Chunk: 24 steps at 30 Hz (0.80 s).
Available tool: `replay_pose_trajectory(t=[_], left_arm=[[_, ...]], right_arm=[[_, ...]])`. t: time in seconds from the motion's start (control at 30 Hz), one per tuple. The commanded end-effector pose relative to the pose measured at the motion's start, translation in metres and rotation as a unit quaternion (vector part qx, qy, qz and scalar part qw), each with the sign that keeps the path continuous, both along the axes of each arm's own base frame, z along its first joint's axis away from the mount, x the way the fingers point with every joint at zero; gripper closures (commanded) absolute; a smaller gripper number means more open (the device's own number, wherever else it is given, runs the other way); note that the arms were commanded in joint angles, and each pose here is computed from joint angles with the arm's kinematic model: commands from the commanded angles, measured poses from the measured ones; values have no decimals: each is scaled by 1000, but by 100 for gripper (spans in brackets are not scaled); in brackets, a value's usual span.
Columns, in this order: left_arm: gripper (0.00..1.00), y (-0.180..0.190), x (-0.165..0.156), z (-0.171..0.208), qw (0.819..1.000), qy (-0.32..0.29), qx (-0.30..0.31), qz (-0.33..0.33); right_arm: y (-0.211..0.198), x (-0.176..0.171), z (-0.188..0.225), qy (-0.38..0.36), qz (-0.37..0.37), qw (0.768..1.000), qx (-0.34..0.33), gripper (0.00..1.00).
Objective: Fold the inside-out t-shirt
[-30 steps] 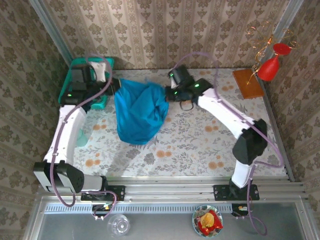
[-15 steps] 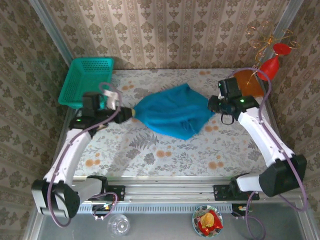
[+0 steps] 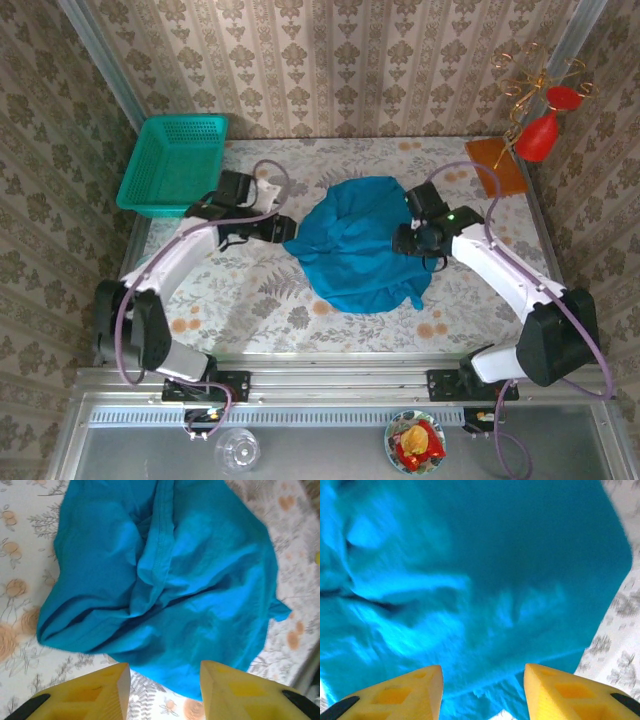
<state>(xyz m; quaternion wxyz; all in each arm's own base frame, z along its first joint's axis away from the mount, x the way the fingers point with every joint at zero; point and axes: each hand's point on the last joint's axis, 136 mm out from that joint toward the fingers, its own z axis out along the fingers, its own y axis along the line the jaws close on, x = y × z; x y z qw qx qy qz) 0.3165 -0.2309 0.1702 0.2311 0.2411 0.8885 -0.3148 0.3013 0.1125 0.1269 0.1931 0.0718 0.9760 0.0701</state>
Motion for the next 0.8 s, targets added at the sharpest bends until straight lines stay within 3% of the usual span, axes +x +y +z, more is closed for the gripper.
replay_pose_trajectory(t=[0.0, 0.23, 0.5, 0.57, 0.67, 0.77], left_arm=[[58, -19, 7, -18, 997, -15, 71, -40], [56, -66, 32, -71, 979, -23, 176, -96], [51, -78, 50, -117, 965, 4, 233, -123], [50, -78, 51, -124, 962, 9, 241, -125], [56, -75, 53, -134, 960, 16, 249, -127], [81, -69, 56, -132, 962, 17, 245, -116]], right_arm=[[-3, -22, -23, 30, -26, 999, -3, 52], [-9, -53, -66, 69, -40, 996, -25, 46], [-9, -63, -98, 110, -37, 992, -41, 45], [-10, -64, -99, 111, -37, 992, -45, 51], [-12, -60, -96, 102, -39, 993, -48, 73], [-17, -54, -85, 87, -42, 994, -54, 99]])
